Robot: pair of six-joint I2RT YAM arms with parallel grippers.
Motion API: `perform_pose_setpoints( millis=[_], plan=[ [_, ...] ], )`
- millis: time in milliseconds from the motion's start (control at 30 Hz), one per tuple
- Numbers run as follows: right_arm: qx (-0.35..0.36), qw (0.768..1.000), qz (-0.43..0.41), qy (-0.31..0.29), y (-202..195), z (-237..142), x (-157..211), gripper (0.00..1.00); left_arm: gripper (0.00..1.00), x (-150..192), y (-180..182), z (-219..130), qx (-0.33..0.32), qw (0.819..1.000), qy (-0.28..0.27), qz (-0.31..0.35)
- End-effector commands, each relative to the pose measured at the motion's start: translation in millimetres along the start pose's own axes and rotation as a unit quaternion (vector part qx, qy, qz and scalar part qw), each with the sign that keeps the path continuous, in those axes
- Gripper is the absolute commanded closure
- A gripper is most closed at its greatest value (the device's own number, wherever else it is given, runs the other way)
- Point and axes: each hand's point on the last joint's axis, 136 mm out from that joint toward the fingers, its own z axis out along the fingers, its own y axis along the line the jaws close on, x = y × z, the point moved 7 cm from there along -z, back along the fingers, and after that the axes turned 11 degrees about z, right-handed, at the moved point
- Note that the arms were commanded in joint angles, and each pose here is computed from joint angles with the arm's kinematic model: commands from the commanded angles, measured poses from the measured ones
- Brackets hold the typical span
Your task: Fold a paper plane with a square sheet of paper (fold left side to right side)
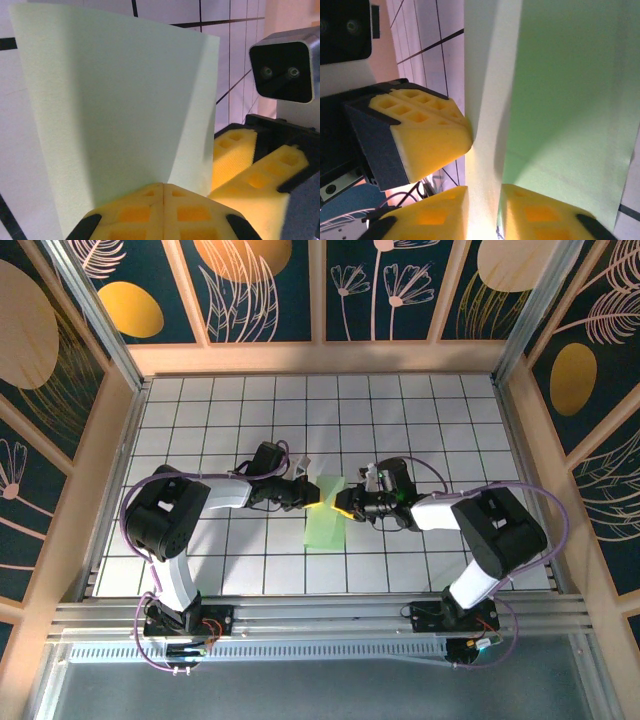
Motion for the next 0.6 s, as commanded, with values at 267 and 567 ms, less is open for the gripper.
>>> perform_pose_setpoints(
  millis=[267,567],
  plan=[
    [0.086,0.996,-0.008,-0.017,-8,5,-9,1.00,0.60,-11,-7,-22,-0.083,0.994,-0.064,0.020],
    [0.119,0.993,-0.012,-0.009,-13,12,-9,1.00,0.45,-2,2,-24,-0.136,0.989,-0.053,0.016]
  ],
)
